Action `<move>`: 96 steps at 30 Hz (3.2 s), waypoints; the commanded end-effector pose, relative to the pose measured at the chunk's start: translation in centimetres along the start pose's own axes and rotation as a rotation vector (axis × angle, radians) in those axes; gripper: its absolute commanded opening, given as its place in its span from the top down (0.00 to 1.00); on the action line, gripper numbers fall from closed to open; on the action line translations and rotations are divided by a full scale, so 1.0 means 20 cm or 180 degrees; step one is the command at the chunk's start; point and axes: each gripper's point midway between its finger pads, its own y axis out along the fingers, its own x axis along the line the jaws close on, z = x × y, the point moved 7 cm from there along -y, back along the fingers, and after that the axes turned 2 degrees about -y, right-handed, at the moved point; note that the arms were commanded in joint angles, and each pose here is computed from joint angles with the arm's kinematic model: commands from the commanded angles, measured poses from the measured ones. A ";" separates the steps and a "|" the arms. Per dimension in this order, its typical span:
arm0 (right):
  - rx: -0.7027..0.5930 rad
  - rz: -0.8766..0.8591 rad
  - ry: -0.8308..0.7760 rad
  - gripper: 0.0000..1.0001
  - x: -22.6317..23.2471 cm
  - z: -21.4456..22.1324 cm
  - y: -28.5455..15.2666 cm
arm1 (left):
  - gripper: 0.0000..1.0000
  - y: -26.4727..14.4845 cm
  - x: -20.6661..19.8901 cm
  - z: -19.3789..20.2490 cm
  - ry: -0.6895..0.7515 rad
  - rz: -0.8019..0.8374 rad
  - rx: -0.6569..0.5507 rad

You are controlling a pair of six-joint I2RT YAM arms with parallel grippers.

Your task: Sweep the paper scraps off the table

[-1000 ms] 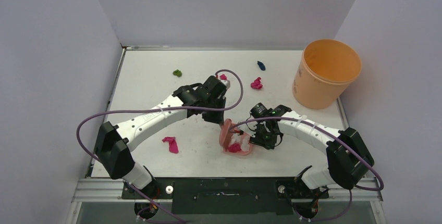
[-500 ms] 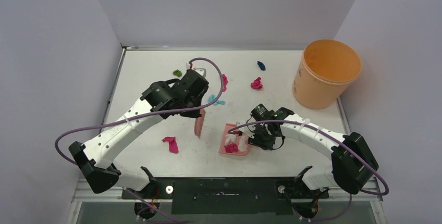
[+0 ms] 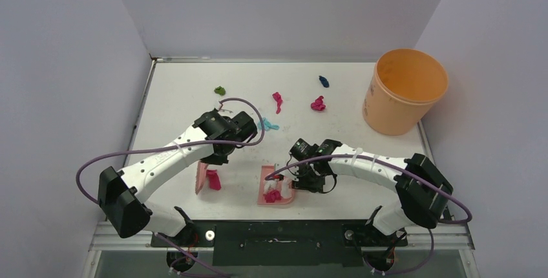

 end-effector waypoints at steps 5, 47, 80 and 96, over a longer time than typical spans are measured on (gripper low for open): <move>-0.0119 0.0099 -0.0022 0.93 -0.02 -0.11 0.00 | 1.00 0.16 -0.13 0.02 -0.0062 0.0421 0.0130; 0.0538 0.0325 0.0127 0.95 -0.09 0.20 -0.27 | 1.00 -0.32 -0.17 -0.15 -0.0102 0.1764 -0.0500; -0.0305 0.0225 -0.0126 0.40 -0.15 0.39 -0.13 | 1.00 -0.09 -0.39 -0.16 -0.0155 0.1929 -0.0292; -0.0432 0.0013 0.0084 0.79 -0.19 0.37 -0.10 | 1.00 -0.07 -0.40 -0.15 -0.0170 0.1918 -0.0290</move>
